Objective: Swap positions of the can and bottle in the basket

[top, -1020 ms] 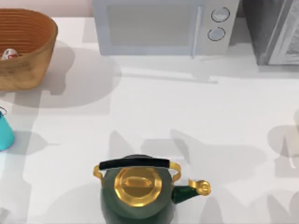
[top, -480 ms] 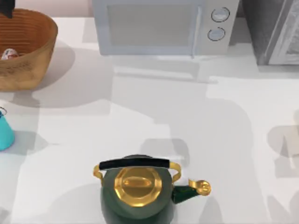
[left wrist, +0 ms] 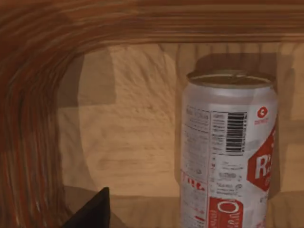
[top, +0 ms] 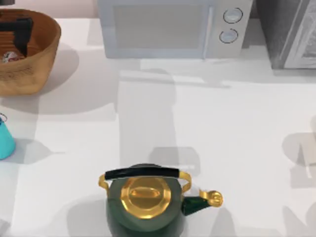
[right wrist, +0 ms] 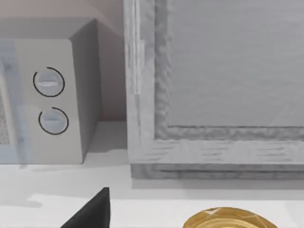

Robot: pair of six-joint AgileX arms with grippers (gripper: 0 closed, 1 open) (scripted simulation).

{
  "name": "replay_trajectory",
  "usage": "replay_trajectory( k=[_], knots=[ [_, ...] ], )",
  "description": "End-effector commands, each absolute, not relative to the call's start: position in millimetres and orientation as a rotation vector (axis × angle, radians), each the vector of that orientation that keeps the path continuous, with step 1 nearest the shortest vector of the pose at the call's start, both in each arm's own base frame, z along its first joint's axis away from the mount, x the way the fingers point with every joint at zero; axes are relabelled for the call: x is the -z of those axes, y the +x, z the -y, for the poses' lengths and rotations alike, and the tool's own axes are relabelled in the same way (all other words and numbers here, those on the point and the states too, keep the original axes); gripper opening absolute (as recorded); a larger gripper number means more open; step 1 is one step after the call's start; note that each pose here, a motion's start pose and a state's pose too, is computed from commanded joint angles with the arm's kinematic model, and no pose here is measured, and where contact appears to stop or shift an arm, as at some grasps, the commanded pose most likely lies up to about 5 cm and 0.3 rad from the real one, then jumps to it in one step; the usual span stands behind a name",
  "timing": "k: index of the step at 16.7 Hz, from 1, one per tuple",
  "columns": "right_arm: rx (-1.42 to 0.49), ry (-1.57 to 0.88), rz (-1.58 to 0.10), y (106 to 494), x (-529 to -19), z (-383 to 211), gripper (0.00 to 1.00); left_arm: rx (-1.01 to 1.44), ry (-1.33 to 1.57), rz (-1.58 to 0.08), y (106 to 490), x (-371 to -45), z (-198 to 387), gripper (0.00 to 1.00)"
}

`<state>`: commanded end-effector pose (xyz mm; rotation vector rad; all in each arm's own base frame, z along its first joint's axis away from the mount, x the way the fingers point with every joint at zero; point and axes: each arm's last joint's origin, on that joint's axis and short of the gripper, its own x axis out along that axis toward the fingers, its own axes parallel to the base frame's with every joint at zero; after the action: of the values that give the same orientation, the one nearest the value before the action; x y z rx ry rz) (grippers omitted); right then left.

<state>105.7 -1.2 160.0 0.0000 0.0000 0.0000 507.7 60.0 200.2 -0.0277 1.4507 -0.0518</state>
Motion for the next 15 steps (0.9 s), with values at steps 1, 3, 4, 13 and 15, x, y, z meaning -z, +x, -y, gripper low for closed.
replay_trajectory(
  k=[1, 3, 4, 13, 15],
  knots=[
    [0.000, 0.000, 0.000, 105.7, -160.0, 1.2, 1.00, 0.054, -0.028, -1.461, 508.9, -195.8, -60.4, 1.00],
    [0.000, 0.000, 0.000, 105.7, -160.0, 1.2, 1.00, 0.055, -0.027, -1.467, 509.5, -193.5, -60.6, 1.00],
    [0.000, 0.000, 0.000, 105.7, -160.0, 1.2, 1.00, 0.055, -0.027, -1.467, 509.5, -193.5, -60.6, 1.00],
    [0.000, 0.000, 0.000, 105.7, -160.0, 1.2, 1.00, 0.055, -0.027, -1.468, 514.8, -164.1, -58.3, 1.00],
    [0.000, 0.000, 0.000, 105.7, -160.0, 1.2, 1.00, 0.055, -0.028, -1.472, 515.4, -146.8, -57.8, 1.00]
  ],
)
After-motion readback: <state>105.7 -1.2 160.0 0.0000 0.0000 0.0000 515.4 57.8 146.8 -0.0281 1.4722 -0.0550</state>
